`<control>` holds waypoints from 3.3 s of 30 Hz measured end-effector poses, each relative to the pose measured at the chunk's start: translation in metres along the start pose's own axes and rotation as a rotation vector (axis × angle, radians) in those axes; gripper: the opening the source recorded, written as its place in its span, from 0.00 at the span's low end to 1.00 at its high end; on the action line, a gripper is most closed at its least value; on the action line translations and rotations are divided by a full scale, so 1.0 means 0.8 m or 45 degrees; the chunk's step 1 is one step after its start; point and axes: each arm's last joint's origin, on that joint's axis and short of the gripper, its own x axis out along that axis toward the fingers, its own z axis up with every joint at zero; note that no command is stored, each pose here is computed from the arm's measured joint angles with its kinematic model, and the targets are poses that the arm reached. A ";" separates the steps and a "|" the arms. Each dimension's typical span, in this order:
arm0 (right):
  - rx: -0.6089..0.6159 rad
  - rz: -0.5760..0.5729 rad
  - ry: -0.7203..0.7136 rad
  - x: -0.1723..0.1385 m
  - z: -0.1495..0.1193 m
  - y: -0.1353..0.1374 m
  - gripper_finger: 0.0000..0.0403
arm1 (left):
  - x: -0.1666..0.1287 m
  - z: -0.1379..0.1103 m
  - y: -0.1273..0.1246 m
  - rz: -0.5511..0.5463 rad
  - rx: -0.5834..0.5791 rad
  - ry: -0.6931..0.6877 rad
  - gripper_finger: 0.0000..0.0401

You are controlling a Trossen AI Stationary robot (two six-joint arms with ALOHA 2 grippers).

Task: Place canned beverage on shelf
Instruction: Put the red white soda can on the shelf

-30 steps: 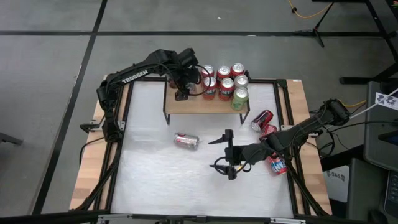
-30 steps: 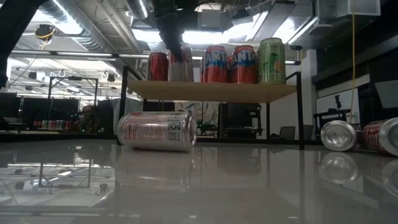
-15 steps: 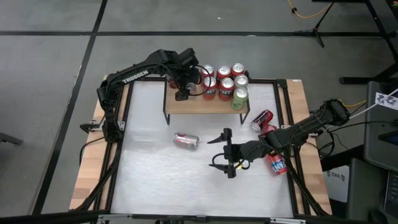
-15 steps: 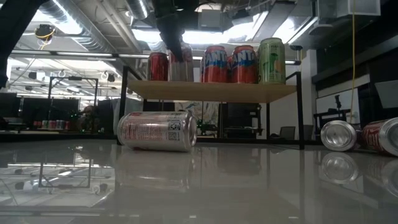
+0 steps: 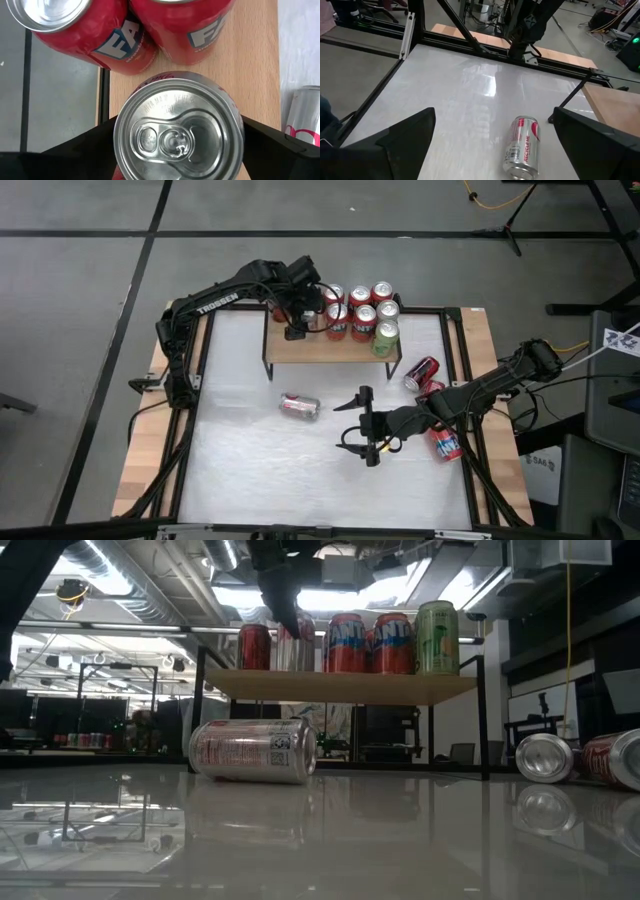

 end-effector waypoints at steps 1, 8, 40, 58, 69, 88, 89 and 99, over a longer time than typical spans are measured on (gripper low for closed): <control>0.000 0.000 0.000 0.000 0.000 0.000 0.97 | 0.000 0.000 0.000 0.000 0.000 0.000 0.84; 0.000 0.000 0.001 0.000 0.000 0.000 0.97 | -0.002 0.001 -0.002 0.027 0.007 0.008 0.84; -0.004 0.001 0.011 0.000 -0.001 0.000 0.97 | -0.104 0.002 -0.123 -0.103 -0.099 -0.253 0.77; -0.013 0.059 0.036 0.000 -0.004 0.002 0.97 | 0.006 -0.022 -0.243 -0.069 0.034 -0.081 0.39; -0.012 0.059 0.033 0.000 -0.003 0.002 0.97 | 0.027 -0.023 -0.205 0.131 -0.043 -0.094 0.19; -0.013 0.058 0.034 0.000 -0.003 0.002 0.97 | 0.036 -0.026 -0.137 0.338 -0.189 -0.093 0.00; -0.013 0.058 0.034 0.000 -0.003 0.002 0.97 | 0.037 -0.027 -0.134 0.343 -0.197 -0.090 0.00; -0.013 0.058 0.034 0.000 -0.003 0.002 0.97 | 0.039 -0.029 -0.110 0.377 -0.267 -0.108 0.00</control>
